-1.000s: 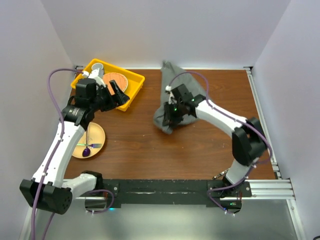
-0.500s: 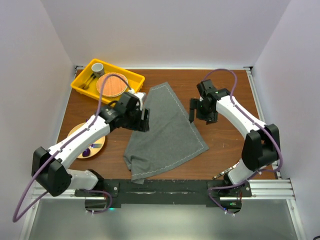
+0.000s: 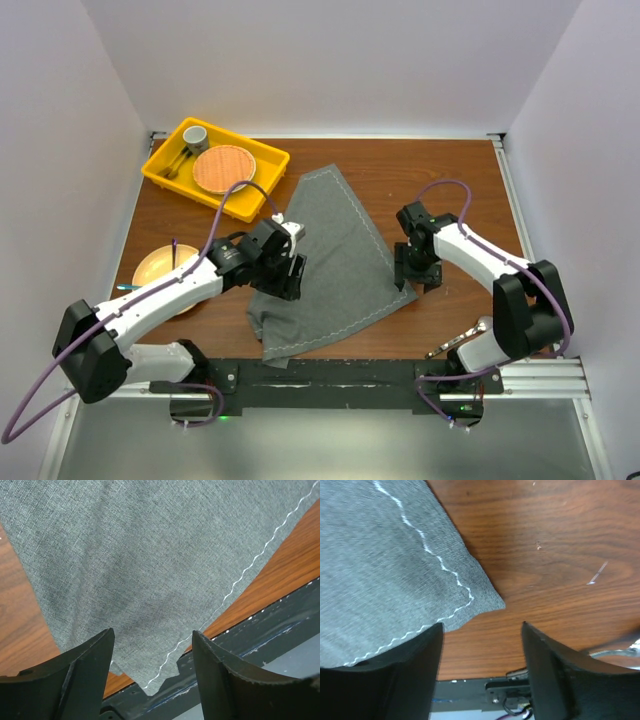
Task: Fold the napkin, place the utensils inside, and roll it up
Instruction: Move the napkin to the centre of the board, then flatten the napkin out
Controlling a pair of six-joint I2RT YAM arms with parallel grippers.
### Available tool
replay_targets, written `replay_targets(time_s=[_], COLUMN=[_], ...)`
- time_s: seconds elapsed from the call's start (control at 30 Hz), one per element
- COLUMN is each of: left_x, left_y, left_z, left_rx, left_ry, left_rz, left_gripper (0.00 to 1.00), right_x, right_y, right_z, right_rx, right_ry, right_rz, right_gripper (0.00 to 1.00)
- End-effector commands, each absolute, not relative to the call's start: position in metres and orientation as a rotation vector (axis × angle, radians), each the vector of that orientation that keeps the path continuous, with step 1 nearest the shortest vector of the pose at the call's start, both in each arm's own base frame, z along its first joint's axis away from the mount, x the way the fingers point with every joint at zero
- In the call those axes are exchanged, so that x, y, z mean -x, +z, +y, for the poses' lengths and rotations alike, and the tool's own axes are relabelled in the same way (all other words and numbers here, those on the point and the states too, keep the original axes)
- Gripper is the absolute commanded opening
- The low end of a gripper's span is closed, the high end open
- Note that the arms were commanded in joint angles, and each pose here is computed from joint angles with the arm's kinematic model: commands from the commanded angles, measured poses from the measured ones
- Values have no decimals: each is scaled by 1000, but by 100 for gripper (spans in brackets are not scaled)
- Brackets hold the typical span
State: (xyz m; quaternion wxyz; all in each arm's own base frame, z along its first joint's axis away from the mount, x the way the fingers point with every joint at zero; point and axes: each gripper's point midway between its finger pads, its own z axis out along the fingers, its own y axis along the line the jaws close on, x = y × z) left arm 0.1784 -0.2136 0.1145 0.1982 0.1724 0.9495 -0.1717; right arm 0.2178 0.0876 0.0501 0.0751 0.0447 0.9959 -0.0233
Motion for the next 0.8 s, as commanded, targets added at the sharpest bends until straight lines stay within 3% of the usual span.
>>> replay_targets(time_s=[0.0, 0.03, 0.37, 0.47, 0.57, 0.73, 0.77], left_x=[-191, -190, -186, -186, -189, -204, -208], left_y=[131, 131, 142, 145, 152, 171, 180], left_z=[-218, -216, -214, -214, -214, -194, -192], left_rx=[-418, -421, -415, -389, -363, -213, -187], left_ry=[-488, -477, -501, -510, -515, -391, -383], left_rz=[2597, 2604, 2586, 2581, 2561, 2509, 2482], left_gripper=[66, 65, 63, 64, 64, 64, 64], right_x=[-228, -229, -221, -224, -227, -247, -251], right_y=[42, 40, 11, 7, 8, 26, 35], right_z=[92, 90, 86, 83, 83, 91, 96], right_rx=[-190, -191, -253, -248, -230, -121, -97], right_ry=[-23, -35, -58, -86, -85, -55, -36], right_rz=[2915, 2907, 2944, 2929, 2930, 2892, 2879], right_gripper=[58, 54, 55, 49, 37, 0, 0])
